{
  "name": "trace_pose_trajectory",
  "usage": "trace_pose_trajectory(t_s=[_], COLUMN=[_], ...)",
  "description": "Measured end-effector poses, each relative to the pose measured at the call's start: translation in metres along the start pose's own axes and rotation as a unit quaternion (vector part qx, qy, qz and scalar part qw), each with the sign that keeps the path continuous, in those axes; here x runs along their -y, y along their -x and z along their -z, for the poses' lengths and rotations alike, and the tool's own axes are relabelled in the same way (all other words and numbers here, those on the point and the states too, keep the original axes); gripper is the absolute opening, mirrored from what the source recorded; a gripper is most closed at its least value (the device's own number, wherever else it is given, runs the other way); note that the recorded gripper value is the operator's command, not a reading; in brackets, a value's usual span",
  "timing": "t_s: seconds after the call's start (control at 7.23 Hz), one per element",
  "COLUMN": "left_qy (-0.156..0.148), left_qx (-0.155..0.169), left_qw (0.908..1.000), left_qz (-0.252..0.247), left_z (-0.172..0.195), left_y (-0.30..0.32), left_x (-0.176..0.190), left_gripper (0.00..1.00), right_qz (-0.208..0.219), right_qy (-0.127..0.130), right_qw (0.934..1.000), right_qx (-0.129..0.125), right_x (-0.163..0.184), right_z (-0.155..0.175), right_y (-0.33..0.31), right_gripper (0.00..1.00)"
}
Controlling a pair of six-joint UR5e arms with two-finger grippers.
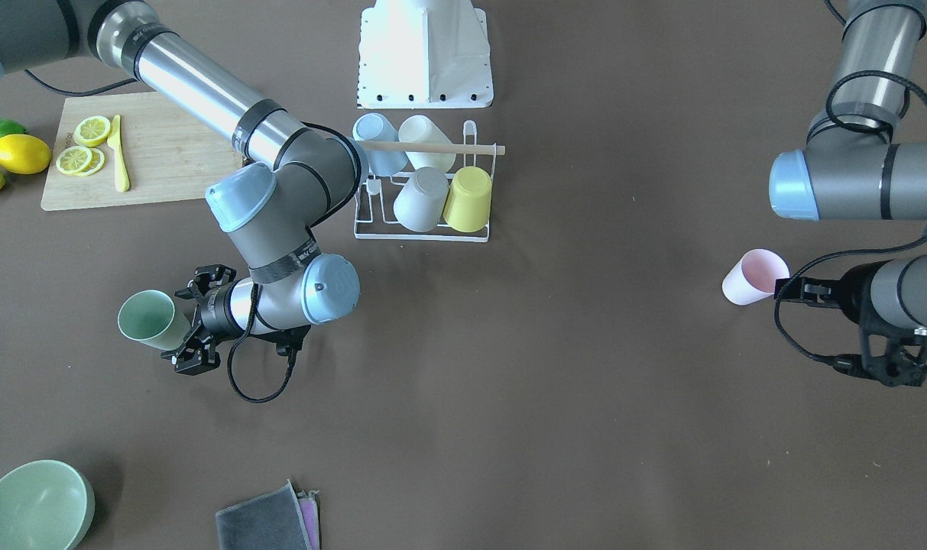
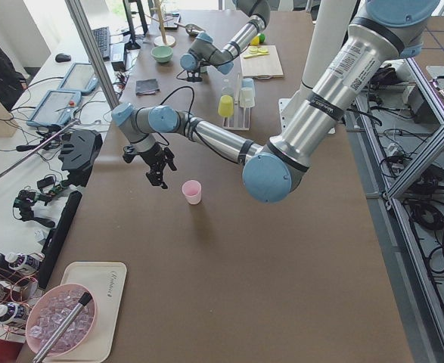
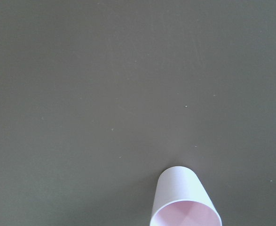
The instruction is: Place cup on cup holder
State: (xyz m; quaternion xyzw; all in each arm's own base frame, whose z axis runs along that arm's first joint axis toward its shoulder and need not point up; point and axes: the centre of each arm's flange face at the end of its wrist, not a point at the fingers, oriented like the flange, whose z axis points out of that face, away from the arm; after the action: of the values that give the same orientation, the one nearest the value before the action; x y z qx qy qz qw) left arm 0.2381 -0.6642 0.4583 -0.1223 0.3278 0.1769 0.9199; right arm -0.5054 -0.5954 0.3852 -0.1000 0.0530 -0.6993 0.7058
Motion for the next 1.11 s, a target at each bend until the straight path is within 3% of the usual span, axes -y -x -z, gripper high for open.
trace_pose_trajectory(t_s=[0.28,1.11], left_qy=[0.028,0.089], left_qx=[0.021,0.031], left_qw=[0.9992,0.9942], left_qz=[-0.016,-0.053], left_z=[-0.030,-0.083], left_y=[-0.031,-0.059], left_x=[0.018,0.046], left_gripper=[0.98,0.98], right_qz=[0.002,0.007], right_qy=[0.014,0.029], right_qw=[0.9999,0.9994], right_qx=[-0.009,-0.016], right_x=[0.004,0.006], right_z=[-0.012,-0.043], right_y=[0.004,0.012], right_gripper=[1.00,1.00])
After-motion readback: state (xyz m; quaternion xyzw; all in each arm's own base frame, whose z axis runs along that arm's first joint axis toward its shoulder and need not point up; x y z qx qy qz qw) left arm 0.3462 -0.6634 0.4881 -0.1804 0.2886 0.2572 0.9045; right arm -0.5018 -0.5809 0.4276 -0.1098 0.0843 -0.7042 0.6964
